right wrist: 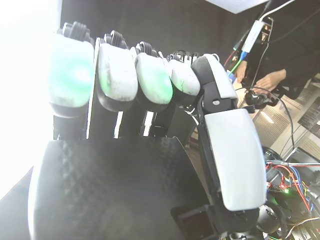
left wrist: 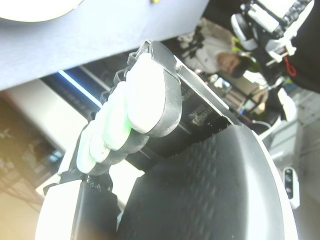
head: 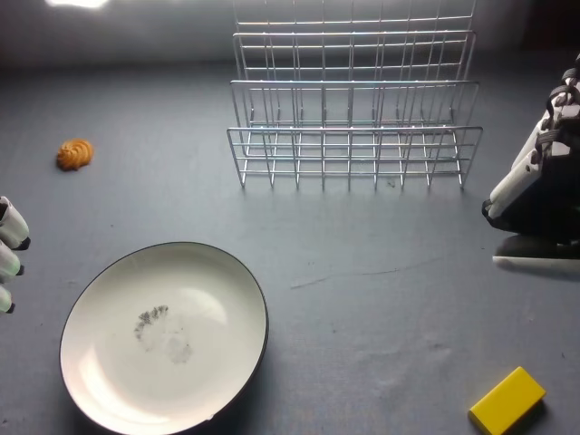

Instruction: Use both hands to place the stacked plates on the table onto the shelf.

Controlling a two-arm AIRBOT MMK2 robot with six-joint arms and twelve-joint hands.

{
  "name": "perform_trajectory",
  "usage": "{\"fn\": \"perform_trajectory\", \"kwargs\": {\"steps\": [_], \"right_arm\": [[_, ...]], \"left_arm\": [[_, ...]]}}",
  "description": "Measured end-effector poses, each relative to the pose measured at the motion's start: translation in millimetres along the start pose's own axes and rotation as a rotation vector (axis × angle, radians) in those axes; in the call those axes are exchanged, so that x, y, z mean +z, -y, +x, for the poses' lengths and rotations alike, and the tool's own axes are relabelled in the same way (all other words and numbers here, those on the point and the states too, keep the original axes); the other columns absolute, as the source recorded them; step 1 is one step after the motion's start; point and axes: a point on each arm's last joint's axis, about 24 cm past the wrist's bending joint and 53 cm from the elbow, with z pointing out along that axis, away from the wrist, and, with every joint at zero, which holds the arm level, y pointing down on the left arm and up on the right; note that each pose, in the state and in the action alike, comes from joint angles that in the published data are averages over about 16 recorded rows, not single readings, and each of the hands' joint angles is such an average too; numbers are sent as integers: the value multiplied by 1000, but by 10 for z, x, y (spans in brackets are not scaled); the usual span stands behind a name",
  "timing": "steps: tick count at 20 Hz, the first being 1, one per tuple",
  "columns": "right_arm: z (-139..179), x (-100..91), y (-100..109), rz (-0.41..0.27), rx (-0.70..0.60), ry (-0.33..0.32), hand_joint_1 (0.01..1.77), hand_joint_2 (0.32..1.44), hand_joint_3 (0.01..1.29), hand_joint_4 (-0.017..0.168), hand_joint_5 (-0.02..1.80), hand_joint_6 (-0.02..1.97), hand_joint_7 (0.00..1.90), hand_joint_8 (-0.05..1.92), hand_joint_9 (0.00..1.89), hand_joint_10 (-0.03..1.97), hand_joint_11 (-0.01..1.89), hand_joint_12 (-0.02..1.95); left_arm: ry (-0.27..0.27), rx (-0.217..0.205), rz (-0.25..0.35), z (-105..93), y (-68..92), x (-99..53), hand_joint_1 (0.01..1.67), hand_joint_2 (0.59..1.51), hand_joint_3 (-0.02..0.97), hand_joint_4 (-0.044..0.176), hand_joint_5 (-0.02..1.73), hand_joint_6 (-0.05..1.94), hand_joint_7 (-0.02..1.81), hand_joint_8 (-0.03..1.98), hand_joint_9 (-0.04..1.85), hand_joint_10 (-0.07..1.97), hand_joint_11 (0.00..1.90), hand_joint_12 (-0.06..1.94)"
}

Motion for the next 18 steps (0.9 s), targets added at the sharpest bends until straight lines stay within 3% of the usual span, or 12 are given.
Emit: {"fn": "perform_trajectory", "kwargs": {"steps": [4,8,12,14,18], "right_arm": [[1,0,-2,-1,-1,0,325,1249,36,27,471,792,563,745,573,762,626,670],[3,0,0,0,-3,-1,537,1181,32,20,355,592,422,555,428,566,469,495],[7,2,0,0,-5,-2,706,1114,25,-5,101,176,128,151,128,154,162,119],[8,4,-1,0,-6,-2,842,1084,20,-1,33,49,41,33,39,33,61,64],[13,6,1,0,-8,-3,1125,1018,19,-1,26,21,19,15,17,6,24,140]], "left_arm": [[10,6,-6,-27,-20,-13,138,1189,19,35,553,671,552,672,586,704,620,714],[21,9,-9,-57,-28,-12,106,1170,17,26,417,498,414,495,438,525,464,527],[36,8,-6,-93,-28,2,18,1113,13,-4,111,92,94,86,107,109,126,106],[41,-1,-3,-109,-24,14,14,1114,8,0,45,7,26,2,28,9,37,2],[43,-35,2,-117,-16,41,14,1114,12,-2,44,3,26,-5,18,11,16,-2]]}}
